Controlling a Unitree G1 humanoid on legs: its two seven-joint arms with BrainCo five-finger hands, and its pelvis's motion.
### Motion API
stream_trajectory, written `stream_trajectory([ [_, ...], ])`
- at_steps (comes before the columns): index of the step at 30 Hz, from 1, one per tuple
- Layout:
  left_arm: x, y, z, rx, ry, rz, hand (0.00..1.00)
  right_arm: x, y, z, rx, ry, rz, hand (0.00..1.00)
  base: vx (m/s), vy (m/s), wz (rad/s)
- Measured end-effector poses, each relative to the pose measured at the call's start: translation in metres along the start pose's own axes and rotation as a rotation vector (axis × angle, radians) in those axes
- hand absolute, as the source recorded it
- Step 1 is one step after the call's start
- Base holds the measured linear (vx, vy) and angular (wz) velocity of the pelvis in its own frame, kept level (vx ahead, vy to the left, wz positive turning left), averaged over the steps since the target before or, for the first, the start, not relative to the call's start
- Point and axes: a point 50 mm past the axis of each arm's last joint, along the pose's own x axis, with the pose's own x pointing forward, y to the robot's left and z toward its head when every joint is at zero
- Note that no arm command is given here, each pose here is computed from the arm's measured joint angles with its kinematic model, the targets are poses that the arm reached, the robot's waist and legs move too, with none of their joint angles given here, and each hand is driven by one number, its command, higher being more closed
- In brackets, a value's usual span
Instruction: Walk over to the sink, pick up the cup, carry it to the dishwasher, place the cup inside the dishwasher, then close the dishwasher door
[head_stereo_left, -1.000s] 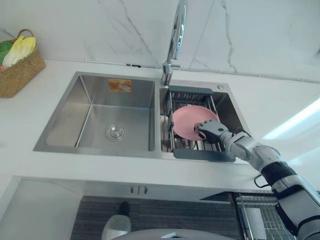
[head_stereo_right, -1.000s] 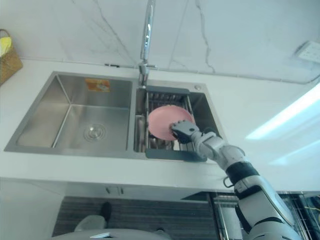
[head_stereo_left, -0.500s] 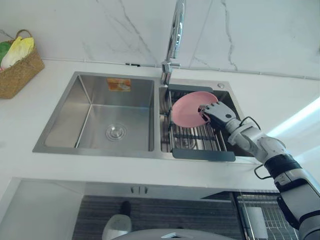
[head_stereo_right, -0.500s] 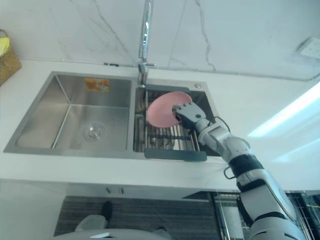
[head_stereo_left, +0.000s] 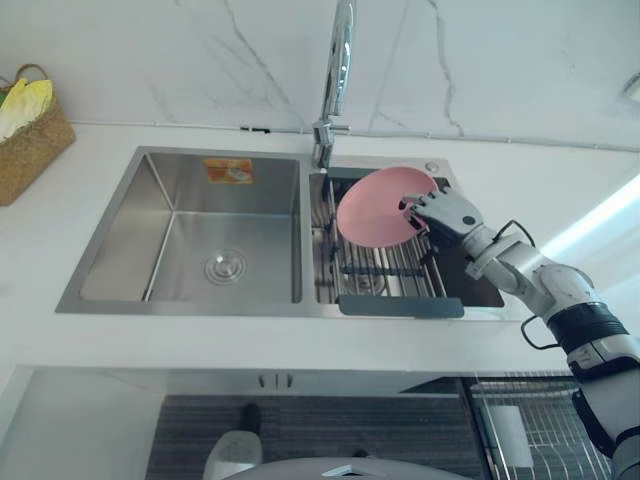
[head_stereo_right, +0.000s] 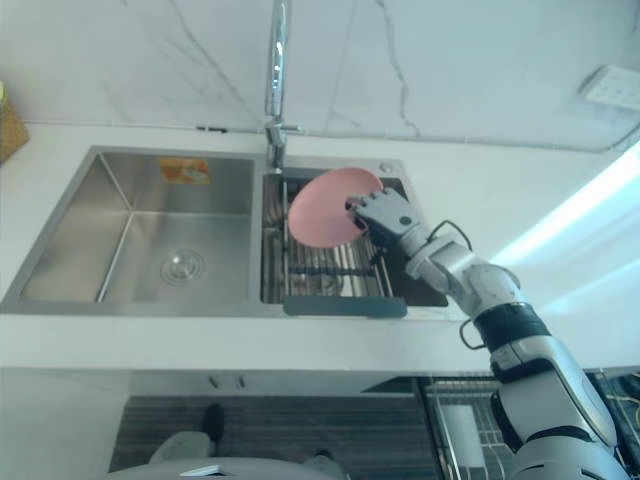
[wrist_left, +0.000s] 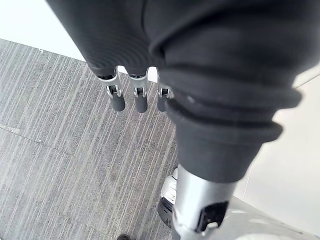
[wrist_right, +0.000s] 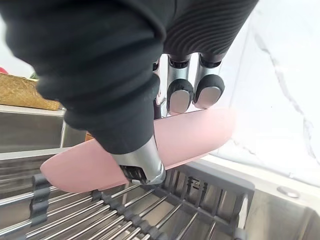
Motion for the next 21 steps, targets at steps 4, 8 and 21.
stream_trajectory([
  [4,0.0,0.0,0.0,0.006,-0.003,0.002,0.0,0.004,-0.023,0.0,-0.012,-0.014,-0.139,1.0,0.01,0.0,-0.03],
  [8,0.0,0.001,0.0,0.009,-0.003,0.005,0.0,0.004,-0.032,-0.004,-0.005,0.006,-0.193,1.0,0.01,0.002,-0.09],
  [21,0.001,0.008,-0.006,0.06,0.024,0.049,0.0,-0.027,-0.052,-0.012,0.051,0.108,-0.335,1.0,-0.01,0.004,-0.3],
])
